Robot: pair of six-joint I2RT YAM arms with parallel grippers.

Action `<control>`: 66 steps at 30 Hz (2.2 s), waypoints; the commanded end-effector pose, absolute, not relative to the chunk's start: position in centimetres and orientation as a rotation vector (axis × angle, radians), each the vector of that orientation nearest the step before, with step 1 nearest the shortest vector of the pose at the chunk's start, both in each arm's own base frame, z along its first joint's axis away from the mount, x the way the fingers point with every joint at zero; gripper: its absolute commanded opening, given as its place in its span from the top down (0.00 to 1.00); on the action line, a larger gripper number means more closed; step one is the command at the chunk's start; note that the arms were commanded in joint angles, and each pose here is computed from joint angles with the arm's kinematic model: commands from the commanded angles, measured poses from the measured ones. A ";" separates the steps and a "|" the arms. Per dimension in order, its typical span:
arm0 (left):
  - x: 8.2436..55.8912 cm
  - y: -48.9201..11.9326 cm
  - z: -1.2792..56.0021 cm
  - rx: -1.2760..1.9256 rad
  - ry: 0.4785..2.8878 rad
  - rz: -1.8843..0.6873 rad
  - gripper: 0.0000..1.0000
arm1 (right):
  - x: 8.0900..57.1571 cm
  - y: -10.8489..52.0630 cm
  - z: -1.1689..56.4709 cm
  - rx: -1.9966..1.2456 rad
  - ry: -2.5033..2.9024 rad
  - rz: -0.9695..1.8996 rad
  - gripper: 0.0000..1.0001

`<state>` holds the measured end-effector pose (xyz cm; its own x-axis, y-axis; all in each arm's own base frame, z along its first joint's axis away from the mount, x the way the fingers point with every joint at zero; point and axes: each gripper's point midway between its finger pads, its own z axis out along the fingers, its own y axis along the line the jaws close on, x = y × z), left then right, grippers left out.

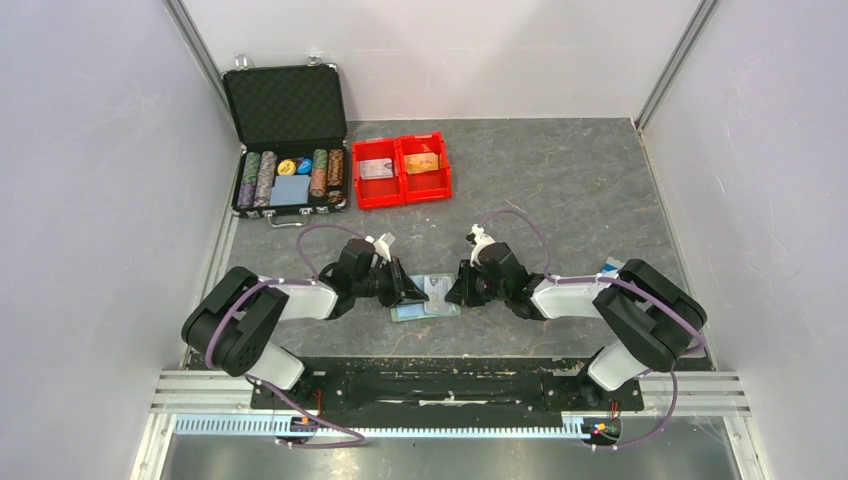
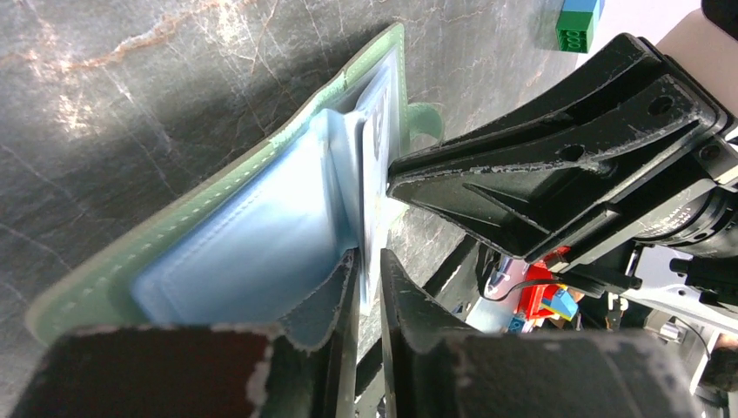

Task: Take the credit cards out of the card holder
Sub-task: Remove the credit card from the card holder.

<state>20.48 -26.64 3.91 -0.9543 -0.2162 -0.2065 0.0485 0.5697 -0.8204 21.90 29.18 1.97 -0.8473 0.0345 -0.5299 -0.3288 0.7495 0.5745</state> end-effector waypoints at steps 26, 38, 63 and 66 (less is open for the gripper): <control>20.9 -24.7 4.3 -0.144 2.504 -1.204 0.98 | 21.1 27.6 -0.1 -0.208 2.495 0.845 0.88; 21.1 -23.2 4.7 -0.185 2.511 -1.130 0.98 | 21.3 27.7 0.4 -0.221 2.481 0.846 0.88; 20.5 -22.7 11.9 -0.010 2.429 -1.168 0.98 | 24.6 28.6 14.2 -0.736 2.051 1.174 0.60; 19.9 -23.5 12.9 0.058 2.398 -1.251 0.98 | 24.0 28.9 14.7 -0.812 2.007 1.254 0.55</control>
